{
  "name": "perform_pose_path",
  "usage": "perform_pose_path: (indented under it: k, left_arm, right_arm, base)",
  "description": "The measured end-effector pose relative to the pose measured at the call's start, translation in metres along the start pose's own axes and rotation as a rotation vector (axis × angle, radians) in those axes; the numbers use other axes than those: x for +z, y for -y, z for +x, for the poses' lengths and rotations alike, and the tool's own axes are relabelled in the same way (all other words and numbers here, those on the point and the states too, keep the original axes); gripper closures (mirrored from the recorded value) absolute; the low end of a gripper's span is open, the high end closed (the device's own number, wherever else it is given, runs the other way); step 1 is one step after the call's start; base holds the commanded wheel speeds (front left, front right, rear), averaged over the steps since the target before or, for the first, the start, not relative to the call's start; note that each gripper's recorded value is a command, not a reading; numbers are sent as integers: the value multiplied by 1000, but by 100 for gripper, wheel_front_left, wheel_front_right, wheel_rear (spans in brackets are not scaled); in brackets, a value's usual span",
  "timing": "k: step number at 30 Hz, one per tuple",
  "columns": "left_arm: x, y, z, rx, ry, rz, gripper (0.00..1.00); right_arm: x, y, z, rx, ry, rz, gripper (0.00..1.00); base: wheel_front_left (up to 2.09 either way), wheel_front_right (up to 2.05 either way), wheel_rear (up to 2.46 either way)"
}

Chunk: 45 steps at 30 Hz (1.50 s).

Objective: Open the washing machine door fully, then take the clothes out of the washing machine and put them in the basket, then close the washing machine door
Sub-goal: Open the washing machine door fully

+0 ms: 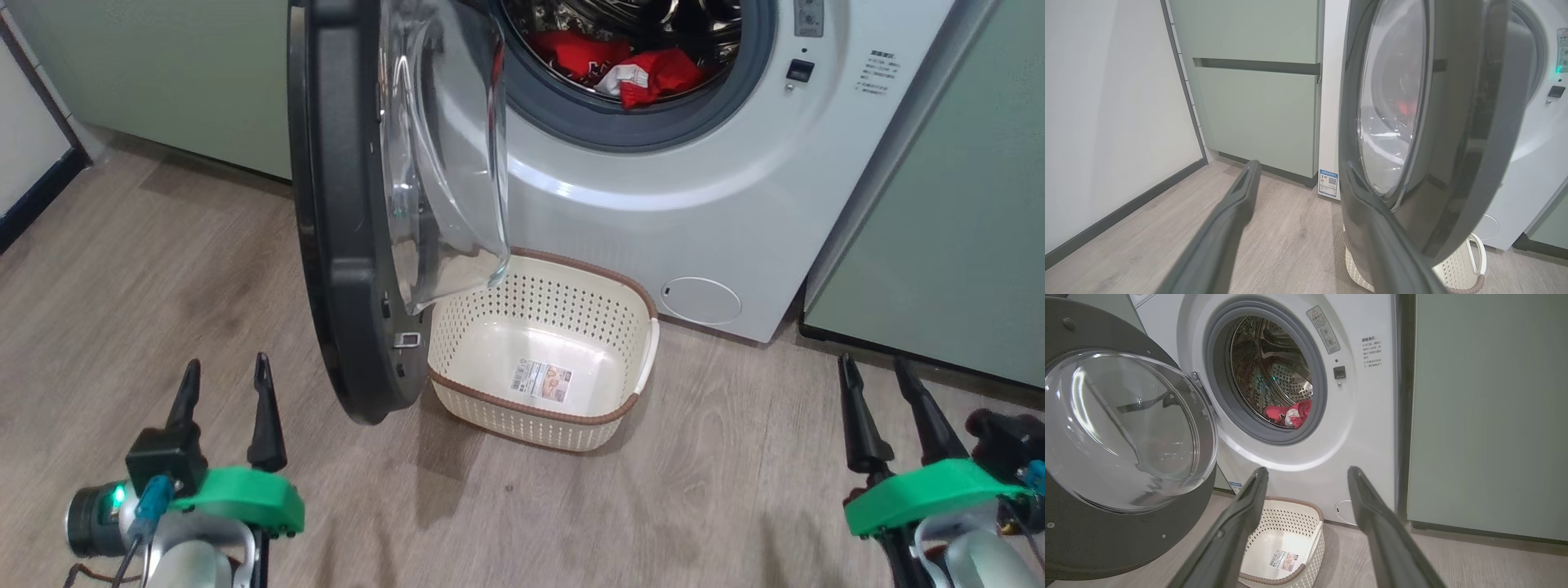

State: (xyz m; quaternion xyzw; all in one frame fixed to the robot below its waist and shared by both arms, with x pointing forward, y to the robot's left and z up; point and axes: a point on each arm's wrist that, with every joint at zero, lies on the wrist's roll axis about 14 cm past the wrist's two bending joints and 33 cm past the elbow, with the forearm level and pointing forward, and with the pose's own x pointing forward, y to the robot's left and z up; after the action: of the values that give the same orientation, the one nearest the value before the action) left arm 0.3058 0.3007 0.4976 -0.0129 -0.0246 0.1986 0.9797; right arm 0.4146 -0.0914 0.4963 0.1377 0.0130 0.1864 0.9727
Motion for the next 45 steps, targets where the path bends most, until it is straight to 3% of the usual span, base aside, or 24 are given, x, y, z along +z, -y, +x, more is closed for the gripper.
perform_pose_path:
  k: [17, 18, 19, 20, 21, 28, 34, 39, 45]
  left_arm:
    - [-1, -5, -2, 10, -3, 1, 0]
    - [-1, -5, -2, 11, -3, 1, 6]
    - [-1, -5, -2, 11, -3, 1, 27]
    - [-1, -6, -2, 14, -3, 0, 55]
    - [-1, -6, -2, 14, -3, 0, 100]
    - [29, -33, 9, 109, 91, -73, 100]
    - [112, -41, 34, 129, 336, -151, 100]
    - [197, -11, 46, 26, 553, -193, 100]
    - [261, 74, 39, -241, 650, -182, 100]
  right_arm:
    - [-6, 0, -5, -12, -12, -18, 0]
    - [-6, 0, -5, -12, -13, -18, 0]
    - [-6, 0, -5, -12, -13, -17, 0]
    - [-7, 0, -5, -12, -14, -17, 0]
    - [-7, 0, -5, -12, -14, -17, 0]
    - [-10, 0, -5, -13, -23, -14, 0]
    - [-14, -2, -3, -7, -35, -7, 0]
    - [-17, -6, -2, 4, -43, 1, 0]
    - [-20, -7, -4, 9, -52, -1, 0]
  base:
    - [0, 0, 0]
    - [0, 0, 0]
    - [0, 0, 0]
    - [0, 0, 0]
    - [0, 0, 0]
    - [0, 0, 0]
    - [0, 0, 0]
    - [0, 0, 0]
    - [0, 0, 0]
